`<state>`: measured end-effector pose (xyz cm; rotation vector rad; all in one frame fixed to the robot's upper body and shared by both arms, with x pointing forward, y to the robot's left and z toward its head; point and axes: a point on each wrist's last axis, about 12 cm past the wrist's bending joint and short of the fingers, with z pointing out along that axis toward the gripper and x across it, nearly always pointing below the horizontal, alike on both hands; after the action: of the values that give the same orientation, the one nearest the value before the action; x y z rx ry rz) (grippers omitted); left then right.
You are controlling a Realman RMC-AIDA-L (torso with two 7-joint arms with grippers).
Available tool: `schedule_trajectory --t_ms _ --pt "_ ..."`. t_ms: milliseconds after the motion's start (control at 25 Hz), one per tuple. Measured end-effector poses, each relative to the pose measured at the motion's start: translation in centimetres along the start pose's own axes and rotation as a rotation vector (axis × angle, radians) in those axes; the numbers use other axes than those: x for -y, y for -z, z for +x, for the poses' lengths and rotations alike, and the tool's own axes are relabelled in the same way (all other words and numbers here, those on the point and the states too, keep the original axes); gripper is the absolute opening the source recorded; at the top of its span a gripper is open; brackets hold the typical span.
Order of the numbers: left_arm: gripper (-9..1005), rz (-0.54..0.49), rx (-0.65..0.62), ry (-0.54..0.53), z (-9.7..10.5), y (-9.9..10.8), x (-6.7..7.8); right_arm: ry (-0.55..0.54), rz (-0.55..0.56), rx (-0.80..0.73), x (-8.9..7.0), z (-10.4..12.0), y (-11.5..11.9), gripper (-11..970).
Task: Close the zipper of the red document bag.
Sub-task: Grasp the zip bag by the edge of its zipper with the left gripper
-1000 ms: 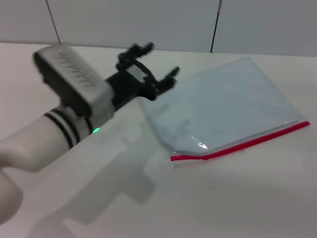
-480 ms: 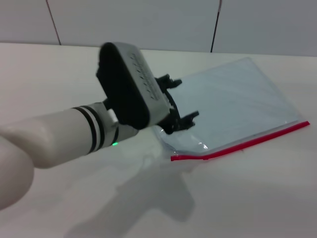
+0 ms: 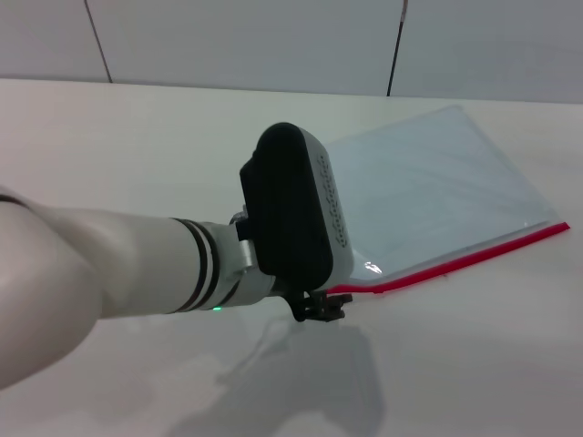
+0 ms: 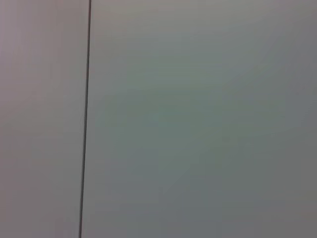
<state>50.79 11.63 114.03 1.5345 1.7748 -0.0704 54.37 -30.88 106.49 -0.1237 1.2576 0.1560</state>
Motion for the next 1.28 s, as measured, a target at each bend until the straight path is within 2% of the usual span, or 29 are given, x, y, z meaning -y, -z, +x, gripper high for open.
schedule_trajectory --t_ms 440,680,1280 --pt "740 0.027 -0.122 -0.035 1.5 -2.9 -0.9 -0.001 0.002 -0.001 0.0 0.0 -0.1 880" --pt "732 0.020 -0.097 -0.077 1.1 -3.7 -0.5 -0.002 0.003 0.002 0.0 0.0 -0.1 879" --pt "712 -0.065 -0.039 -0.150 2.4 -5.6 -0.5 -0.006 0.000 0.005 -0.1 0.0 -0.1 879"
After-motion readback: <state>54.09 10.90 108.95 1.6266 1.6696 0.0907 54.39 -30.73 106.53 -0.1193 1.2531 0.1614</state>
